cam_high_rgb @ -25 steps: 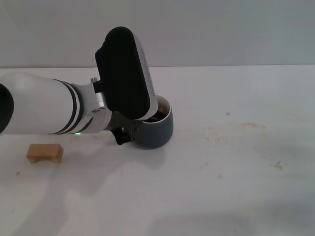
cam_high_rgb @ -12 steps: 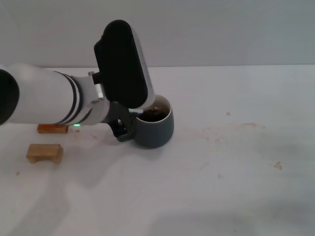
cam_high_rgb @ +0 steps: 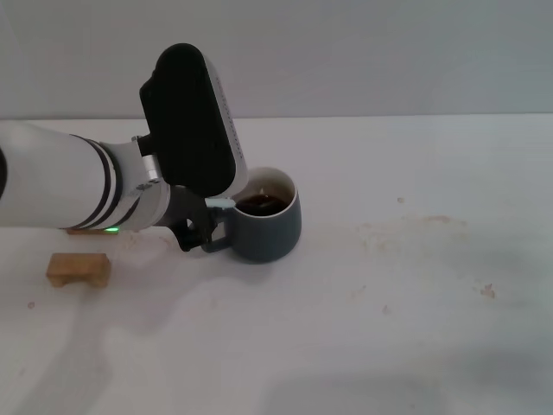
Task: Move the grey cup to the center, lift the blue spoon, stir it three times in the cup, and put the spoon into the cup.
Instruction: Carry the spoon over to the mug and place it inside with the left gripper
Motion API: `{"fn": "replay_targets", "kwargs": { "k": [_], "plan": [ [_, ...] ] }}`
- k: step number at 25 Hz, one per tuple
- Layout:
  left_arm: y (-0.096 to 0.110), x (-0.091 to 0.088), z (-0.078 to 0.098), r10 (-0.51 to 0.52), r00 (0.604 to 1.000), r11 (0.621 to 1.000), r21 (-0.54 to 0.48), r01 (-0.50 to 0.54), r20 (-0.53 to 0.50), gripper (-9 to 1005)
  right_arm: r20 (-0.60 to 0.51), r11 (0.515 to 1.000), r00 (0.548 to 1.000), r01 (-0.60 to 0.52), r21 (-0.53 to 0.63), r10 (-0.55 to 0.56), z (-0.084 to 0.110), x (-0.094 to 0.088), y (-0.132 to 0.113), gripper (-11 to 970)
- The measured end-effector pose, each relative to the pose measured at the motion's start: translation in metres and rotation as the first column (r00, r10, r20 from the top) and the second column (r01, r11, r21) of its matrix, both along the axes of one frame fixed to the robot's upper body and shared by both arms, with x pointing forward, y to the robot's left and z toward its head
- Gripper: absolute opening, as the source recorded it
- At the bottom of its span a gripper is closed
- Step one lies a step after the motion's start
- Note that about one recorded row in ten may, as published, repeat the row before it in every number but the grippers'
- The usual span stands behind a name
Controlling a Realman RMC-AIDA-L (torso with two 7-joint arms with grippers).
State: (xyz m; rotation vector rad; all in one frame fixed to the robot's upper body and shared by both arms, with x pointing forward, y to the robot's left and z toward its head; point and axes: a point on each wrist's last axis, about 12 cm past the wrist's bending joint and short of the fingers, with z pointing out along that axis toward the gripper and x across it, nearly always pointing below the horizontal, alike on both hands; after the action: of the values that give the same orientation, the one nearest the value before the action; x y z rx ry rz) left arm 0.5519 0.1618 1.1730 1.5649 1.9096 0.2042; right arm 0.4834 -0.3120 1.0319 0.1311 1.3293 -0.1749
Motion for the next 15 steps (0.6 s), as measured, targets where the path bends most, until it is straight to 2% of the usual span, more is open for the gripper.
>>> {"fn": "replay_targets", "kwargs": {
  "k": [5, 8, 15],
  "plan": [
    [-0.004, -0.006, 0.006, -0.015, 1.000, 1.000, -0.019, 0.016, 0.018, 138, 0.006, 1.000, 1.000, -0.009, -0.001, 0.009, 0.002, 0.004, 0.002, -2],
    [-0.013, -0.010, 0.008, -0.051, 0.998, 0.999, -0.017, 0.052, 0.024, 138, 0.008, 1.000, 1.000, -0.015, -0.003, 0.015, 0.003, 0.006, 0.003, -2],
    [-0.025, -0.008, 0.010, -0.093, 0.995, 0.995, -0.014, 0.094, 0.042, 145, 0.007, 1.000, 1.000, -0.015, -0.004, 0.015, 0.003, 0.006, 0.003, -1]
  ]
}}
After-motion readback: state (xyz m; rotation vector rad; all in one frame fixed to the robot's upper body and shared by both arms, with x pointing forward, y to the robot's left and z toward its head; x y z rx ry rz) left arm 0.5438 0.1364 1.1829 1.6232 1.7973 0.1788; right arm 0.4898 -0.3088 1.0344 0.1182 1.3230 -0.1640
